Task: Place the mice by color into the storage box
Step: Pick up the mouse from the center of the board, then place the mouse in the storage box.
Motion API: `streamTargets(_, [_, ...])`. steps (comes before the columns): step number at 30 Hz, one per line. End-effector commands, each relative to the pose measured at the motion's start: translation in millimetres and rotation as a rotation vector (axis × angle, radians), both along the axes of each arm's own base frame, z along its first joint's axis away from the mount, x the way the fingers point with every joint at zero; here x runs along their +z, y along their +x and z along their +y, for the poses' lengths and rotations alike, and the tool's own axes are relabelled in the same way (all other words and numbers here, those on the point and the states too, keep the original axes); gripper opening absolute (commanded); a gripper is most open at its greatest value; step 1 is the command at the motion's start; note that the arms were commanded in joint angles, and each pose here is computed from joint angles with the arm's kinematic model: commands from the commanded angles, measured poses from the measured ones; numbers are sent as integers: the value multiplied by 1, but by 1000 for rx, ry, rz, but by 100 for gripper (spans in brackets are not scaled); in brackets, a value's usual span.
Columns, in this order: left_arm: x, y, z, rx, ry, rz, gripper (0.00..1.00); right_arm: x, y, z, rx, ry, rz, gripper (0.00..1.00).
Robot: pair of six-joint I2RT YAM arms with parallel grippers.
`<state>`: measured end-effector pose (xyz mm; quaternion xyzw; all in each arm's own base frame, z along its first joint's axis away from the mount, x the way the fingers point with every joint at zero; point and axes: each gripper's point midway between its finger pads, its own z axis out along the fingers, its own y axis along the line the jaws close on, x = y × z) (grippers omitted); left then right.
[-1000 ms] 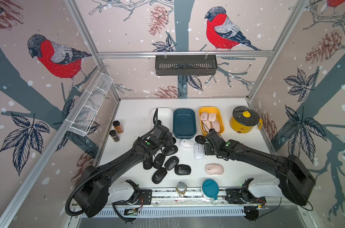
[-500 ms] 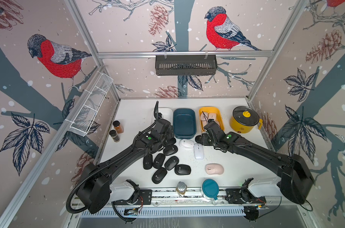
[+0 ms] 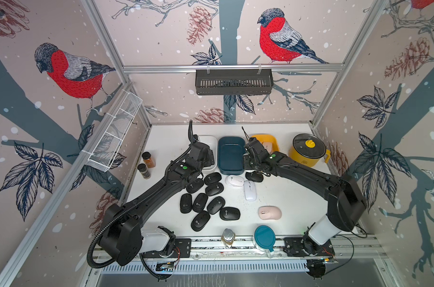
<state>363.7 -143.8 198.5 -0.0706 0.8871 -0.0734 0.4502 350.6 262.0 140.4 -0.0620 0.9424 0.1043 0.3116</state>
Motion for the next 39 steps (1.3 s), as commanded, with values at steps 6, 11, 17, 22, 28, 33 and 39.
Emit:
streamTargets(6, [17,13,8,18,-6,-64,87,-4,31,25,34,2,-20,60])
streamTargets(11, [15,16,8,18,-7,-62,87,-14,50,33,30,11,-11,59])
streamTargets(17, [10,14,7,19,-28,-50,87,-32,69,41,27,19,12,59])
streamTargets(22, [5,12,7,18,-37,-42,87,-45,80,47,23,-1,19,59])
streamTargets(28, [-2,8,9,25,-32,-24,87,-59,87,47,13,-22,32,59])
streamTargets(33, [2,9,8,23,-43,-30,87,-66,88,44,8,-31,38,59])
streamTargets(39, [1,8,9,34,-45,-29,87,-72,90,43,11,-37,47,59])
